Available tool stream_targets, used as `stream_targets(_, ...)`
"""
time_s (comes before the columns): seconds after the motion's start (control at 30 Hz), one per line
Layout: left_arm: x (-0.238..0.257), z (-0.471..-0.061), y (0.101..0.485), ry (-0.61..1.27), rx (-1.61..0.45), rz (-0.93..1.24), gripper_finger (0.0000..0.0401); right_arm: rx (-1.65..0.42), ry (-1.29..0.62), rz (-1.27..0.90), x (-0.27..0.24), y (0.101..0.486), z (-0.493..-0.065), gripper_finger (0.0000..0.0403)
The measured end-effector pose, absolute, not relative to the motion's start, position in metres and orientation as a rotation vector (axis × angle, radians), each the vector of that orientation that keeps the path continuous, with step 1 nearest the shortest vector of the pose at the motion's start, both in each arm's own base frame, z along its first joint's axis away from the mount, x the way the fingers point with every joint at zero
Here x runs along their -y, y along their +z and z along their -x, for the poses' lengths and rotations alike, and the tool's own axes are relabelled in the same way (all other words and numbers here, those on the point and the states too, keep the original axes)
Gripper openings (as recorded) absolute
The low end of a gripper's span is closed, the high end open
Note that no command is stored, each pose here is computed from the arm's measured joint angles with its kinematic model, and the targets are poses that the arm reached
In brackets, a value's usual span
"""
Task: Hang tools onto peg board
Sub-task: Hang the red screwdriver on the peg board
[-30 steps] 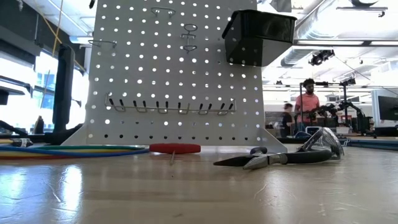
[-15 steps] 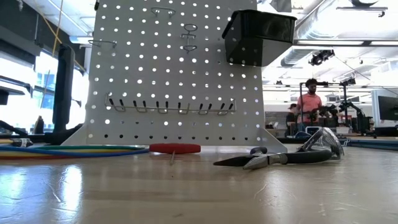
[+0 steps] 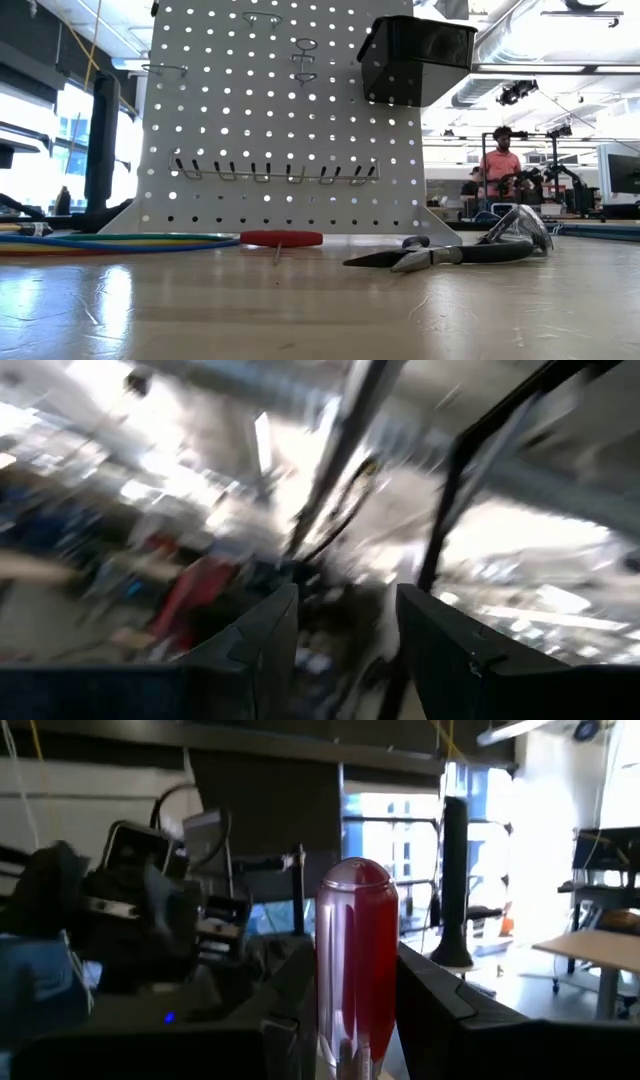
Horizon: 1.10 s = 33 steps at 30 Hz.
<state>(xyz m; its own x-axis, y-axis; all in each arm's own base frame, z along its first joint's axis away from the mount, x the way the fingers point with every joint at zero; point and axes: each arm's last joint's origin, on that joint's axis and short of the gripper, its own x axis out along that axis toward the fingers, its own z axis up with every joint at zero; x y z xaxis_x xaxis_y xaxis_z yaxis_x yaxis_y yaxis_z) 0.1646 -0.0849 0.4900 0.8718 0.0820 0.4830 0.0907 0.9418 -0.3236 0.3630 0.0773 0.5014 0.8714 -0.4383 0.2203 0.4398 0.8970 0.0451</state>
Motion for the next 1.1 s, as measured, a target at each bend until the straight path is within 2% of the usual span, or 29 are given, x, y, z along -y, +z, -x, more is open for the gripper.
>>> stream_targets(0.27,0.073,-0.147,0.491,0.042,0.462,0.360,0.0163,0.174,-0.484,0.043,-0.077,0.496,-0.364,0.0084)
stream_targets(0.53,0.072,-0.142,0.480,0.176,0.327,0.343,0.0163,0.126,-0.478,0.049,-0.077,0.490,-0.368,0.0084)
stream_targets(1.1,0.076,-0.146,0.476,0.173,0.302,0.349,0.0163,0.031,-0.414,0.029,-0.070,0.465,-0.389,0.0084)
